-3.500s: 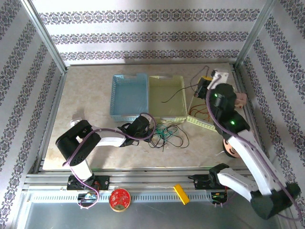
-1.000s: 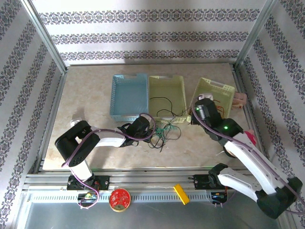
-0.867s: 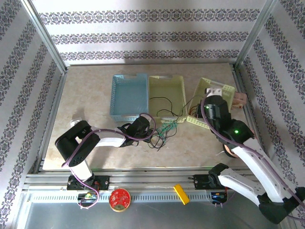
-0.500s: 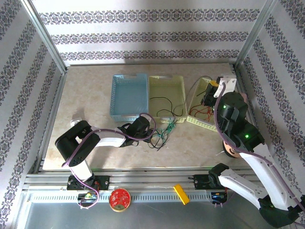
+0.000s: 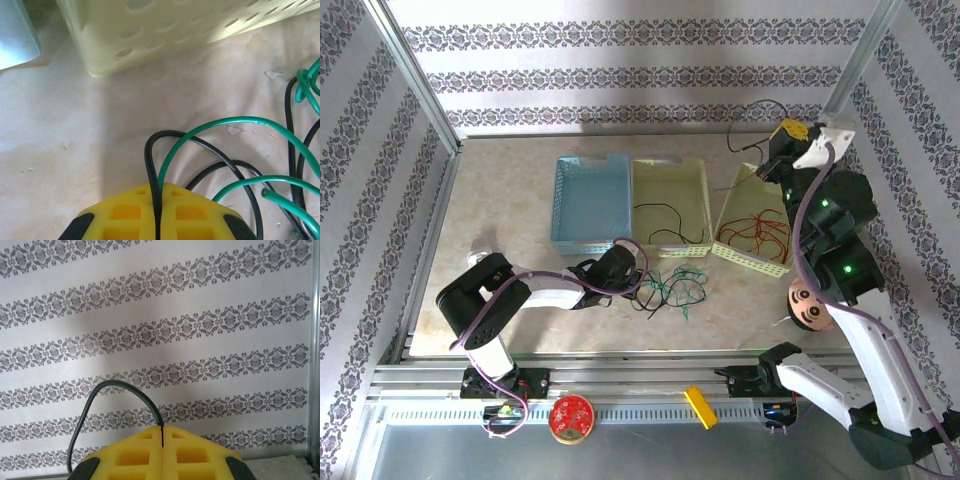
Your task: Untangle the cables
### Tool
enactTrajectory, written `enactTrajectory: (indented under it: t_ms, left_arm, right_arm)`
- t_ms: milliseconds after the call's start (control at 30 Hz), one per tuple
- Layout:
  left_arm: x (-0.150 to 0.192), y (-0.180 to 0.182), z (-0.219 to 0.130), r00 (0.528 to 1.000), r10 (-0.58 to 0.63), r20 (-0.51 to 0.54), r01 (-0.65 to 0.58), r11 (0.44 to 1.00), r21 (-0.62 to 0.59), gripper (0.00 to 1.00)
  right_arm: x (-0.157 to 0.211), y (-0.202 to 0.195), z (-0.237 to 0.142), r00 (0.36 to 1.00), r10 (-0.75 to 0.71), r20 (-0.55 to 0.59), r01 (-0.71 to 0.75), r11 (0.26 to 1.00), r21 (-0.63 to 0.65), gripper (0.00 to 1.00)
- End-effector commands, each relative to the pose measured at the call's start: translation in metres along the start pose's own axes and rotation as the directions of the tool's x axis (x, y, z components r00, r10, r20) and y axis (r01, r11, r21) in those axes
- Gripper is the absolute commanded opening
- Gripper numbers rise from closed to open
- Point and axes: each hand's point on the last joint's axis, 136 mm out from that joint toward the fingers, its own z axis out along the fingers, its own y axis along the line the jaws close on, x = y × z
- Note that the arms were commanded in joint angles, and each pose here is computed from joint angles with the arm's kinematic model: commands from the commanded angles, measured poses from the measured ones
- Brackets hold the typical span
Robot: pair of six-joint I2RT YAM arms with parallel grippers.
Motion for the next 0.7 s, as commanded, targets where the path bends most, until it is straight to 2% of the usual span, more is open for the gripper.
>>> enactTrajectory:
  t_ms: [0, 167, 300, 367, 500, 533, 600, 667]
  left_arm:
    - [0.051, 0.019, 0.009, 0.988, 0.026, -0.154, -0.038, 0.996, -0.078, 0.00]
    - [0.048, 0.017, 0.008, 0.988, 0.037, -0.152, -0.049, 0.996, -0.077, 0.00]
    - [0.045, 0.015, 0.005, 0.989, 0.040, -0.143, -0.051, 0.996, -0.075, 0.00]
    - [0.043, 0.014, 0.004, 0.989, 0.042, -0.139, -0.052, 0.996, -0.073, 0.00]
    - [0.042, 0.013, 0.004, 0.990, 0.041, -0.138, -0.052, 0.996, -0.073, 0.00]
    - [0.043, 0.013, 0.004, 0.989, 0.042, -0.141, -0.053, 0.996, -0.073, 0.00]
    - [0.042, 0.013, 0.004, 0.989, 0.042, -0.140, -0.053, 0.996, -0.072, 0.00]
    - [0.041, 0.012, 0.003, 0.990, 0.045, -0.137, -0.055, 0.996, -0.071, 0.00]
  right_arm:
    - [0.020, 0.004, 0.027, 0.997, 0.046, -0.060, -0.048, 0.998, -0.032, 0.00]
    - [0.078, 0.000, 0.063, 0.976, 0.087, -0.199, -0.092, 0.996, -0.017, 0.00]
    - [0.164, -0.001, 0.078, 0.919, 0.107, -0.379, -0.106, 0.994, 0.023, 0.00]
    - [0.215, 0.003, 0.078, 0.866, 0.126, -0.483, -0.130, 0.991, 0.027, 0.00]
    - [0.322, 0.015, 0.059, 0.672, 0.152, -0.725, -0.164, 0.985, 0.055, 0.00]
    - [0.343, 0.018, 0.052, 0.619, 0.155, -0.770, -0.169, 0.984, 0.062, 0.07]
    - [0.371, 0.020, 0.040, 0.531, 0.167, -0.831, -0.176, 0.981, 0.085, 0.28]
    - [0.380, 0.015, 0.031, 0.488, 0.182, -0.854, -0.163, 0.980, 0.115, 0.40]
